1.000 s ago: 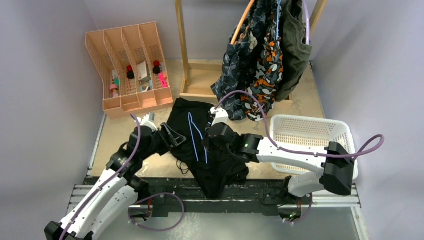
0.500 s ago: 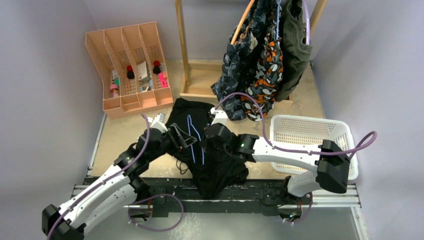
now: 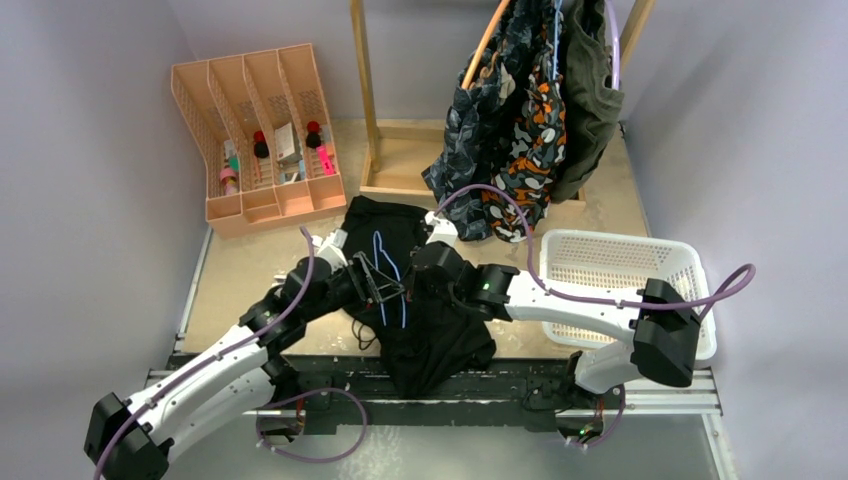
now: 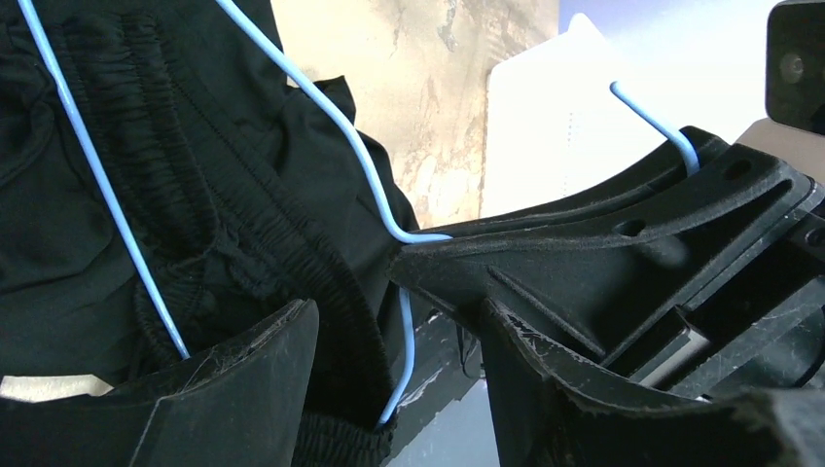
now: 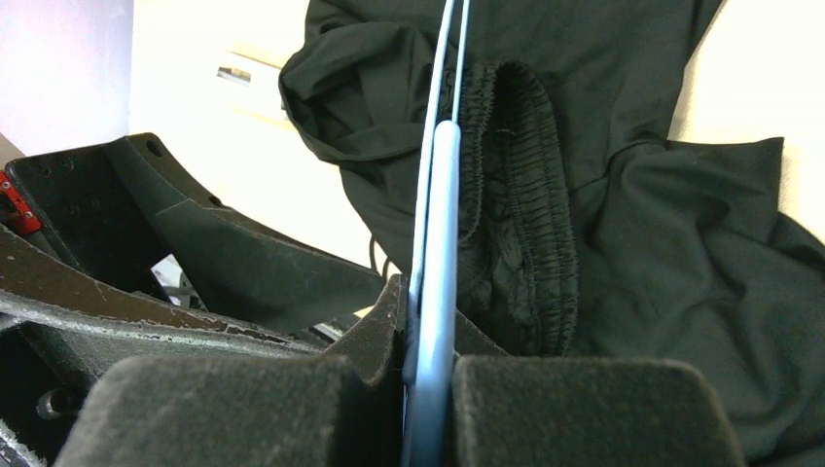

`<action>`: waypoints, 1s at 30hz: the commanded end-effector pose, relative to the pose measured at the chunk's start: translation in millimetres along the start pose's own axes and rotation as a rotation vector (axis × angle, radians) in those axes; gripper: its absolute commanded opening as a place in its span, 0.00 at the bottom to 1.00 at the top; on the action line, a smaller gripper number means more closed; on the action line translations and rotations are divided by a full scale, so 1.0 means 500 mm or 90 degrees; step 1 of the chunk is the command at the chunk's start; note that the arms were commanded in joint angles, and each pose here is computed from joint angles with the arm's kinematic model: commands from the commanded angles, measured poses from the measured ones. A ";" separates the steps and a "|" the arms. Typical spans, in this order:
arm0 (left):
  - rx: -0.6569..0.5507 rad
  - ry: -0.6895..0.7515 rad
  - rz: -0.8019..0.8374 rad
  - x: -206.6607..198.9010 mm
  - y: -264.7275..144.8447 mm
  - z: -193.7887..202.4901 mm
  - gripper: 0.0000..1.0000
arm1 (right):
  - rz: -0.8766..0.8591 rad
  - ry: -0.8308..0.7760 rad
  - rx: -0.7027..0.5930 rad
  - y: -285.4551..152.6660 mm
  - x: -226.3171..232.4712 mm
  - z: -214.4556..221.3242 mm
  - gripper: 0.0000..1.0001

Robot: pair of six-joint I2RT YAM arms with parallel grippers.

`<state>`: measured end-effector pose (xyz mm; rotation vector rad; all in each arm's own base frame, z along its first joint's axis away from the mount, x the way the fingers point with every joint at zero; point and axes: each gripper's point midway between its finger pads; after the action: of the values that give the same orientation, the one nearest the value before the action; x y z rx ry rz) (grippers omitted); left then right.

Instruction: Remove the shorts from the hanger

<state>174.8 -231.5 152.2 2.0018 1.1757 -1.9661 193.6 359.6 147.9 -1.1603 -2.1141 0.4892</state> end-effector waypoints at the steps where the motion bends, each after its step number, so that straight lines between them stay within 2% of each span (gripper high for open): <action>1: 0.009 0.008 0.022 0.005 -0.013 0.013 0.61 | -0.047 0.058 -0.037 -0.013 0.046 -0.056 0.00; 5: -0.022 0.015 -0.013 0.032 -0.028 0.000 0.62 | -0.045 0.066 -0.036 -0.017 0.039 -0.059 0.00; 13: -0.001 0.037 0.009 0.006 -0.039 0.008 0.63 | -0.047 0.068 -0.026 -0.017 0.036 -0.062 0.00; 20: 0.130 0.035 0.115 -0.058 -0.017 0.076 0.63 | -0.074 0.060 -0.035 -0.023 0.056 -0.080 0.00; 24: 0.088 0.065 0.030 -0.021 -0.003 0.053 0.56 | -0.089 0.059 -0.043 -0.026 0.070 -0.093 0.00; 30: 0.094 0.046 0.027 0.000 0.009 0.060 0.41 | -0.091 0.055 -0.039 -0.021 0.073 -0.093 0.00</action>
<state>145.9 -245.6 130.2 2.1367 1.0786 -2.1058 200.0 368.0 164.7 -1.0949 -2.0895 0.4272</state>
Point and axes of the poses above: each gripper's point midway between its finger pads, its own y axis out along the fingers, its own x axis along the line the jaws close on, z = x × y, and after that the axes turned 13 degrees about -y, right-handed
